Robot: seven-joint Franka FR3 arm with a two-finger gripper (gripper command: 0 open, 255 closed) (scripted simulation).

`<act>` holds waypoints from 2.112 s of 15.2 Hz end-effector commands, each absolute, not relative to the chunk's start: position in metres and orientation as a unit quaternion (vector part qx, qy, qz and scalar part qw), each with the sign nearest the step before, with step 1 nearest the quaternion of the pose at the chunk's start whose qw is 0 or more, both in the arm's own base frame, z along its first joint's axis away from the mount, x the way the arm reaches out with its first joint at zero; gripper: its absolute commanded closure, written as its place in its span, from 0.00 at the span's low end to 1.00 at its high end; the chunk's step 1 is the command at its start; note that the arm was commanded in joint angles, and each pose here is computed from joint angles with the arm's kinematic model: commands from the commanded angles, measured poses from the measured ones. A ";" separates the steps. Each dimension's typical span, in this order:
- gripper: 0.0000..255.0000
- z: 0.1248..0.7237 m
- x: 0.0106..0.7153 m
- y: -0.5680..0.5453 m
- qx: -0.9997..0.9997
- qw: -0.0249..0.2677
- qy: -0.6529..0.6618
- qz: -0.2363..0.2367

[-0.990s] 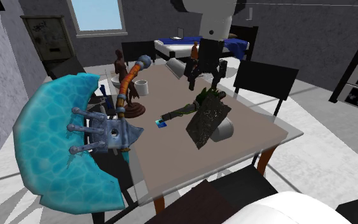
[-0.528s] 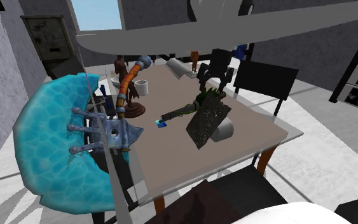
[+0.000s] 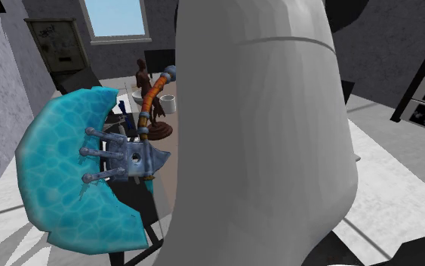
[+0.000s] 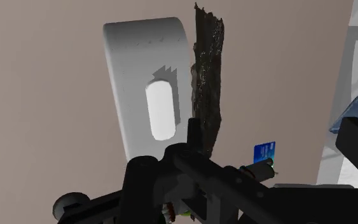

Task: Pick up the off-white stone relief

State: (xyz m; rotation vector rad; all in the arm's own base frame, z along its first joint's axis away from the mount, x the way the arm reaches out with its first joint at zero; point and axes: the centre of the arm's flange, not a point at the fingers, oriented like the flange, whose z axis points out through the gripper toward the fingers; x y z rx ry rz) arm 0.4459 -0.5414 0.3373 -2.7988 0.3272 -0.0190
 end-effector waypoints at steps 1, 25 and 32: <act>0.00 0.320 0.453 -0.565 -0.978 0.173 0.116 -0.010; 1.00 0.286 0.458 -0.578 -0.977 0.180 0.117 -0.012; 1.00 0.323 0.458 -0.578 -0.977 0.180 0.117 -0.012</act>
